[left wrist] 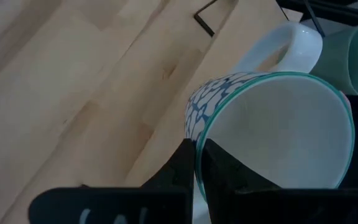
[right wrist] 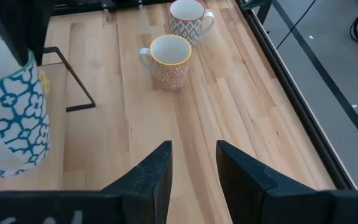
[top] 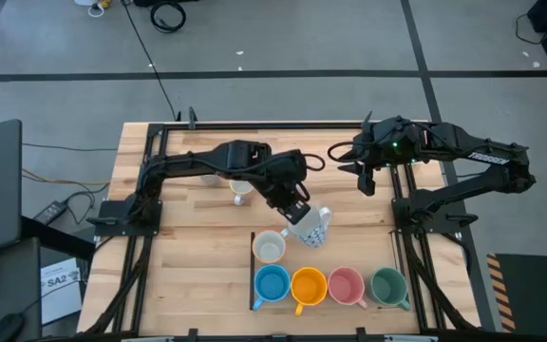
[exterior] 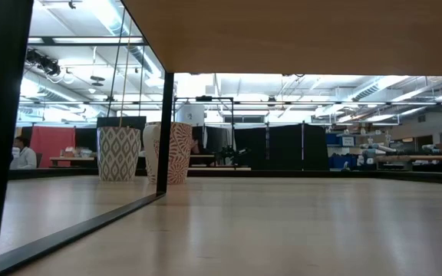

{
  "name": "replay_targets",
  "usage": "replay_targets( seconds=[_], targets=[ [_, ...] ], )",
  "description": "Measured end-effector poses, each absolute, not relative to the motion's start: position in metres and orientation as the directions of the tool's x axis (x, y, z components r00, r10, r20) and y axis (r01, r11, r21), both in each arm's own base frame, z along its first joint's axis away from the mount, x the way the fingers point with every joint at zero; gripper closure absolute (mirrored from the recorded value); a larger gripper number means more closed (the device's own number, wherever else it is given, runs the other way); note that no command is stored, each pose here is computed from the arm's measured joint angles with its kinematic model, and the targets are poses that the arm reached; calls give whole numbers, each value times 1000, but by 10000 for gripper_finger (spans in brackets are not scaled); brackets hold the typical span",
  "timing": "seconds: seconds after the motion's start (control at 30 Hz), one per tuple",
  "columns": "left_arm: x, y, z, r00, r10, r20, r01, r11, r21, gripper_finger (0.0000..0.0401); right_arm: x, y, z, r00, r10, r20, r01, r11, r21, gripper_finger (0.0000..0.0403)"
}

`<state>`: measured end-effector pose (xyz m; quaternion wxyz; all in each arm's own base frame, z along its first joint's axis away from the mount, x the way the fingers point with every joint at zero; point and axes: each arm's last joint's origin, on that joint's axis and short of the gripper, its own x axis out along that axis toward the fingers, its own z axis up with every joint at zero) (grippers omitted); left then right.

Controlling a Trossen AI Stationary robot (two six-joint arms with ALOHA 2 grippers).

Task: Place coffee mugs
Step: Put the blue patterned mug on the shelf

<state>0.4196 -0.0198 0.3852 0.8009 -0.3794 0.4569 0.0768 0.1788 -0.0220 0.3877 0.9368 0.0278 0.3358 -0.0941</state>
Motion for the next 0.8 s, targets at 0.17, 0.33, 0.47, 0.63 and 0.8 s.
replay_targets(
  seconds=[0.17, 0.33, 0.47, 0.63, 0.8],
  targets=[
    [419, -31, 385, 567, -222, -793, -482, 691, -538, 379, 179, -22, 388, 756, -158, -635, 194, 981, -13, 273],
    [418, -42, 385, 562, -227, -795, -483, 691, -538, 379, 179, -22, 388, 756, -158, -635, 193, 981, -14, 273],
    [417, -51, 385, 557, -238, -795, -478, 691, -542, 379, 179, -22, 388, 756, -158, -635, 193, 981, -14, 272],
    [416, -57, 385, 559, -222, -799, -483, 697, -531, 379, 179, -22, 388, 756, -158, -635, 193, 981, -15, 273],
    [416, -60, 384, 557, -222, -800, -480, 700, -529, 379, 179, -22, 388, 756, -159, -635, 193, 981, -15, 273]
  ],
)
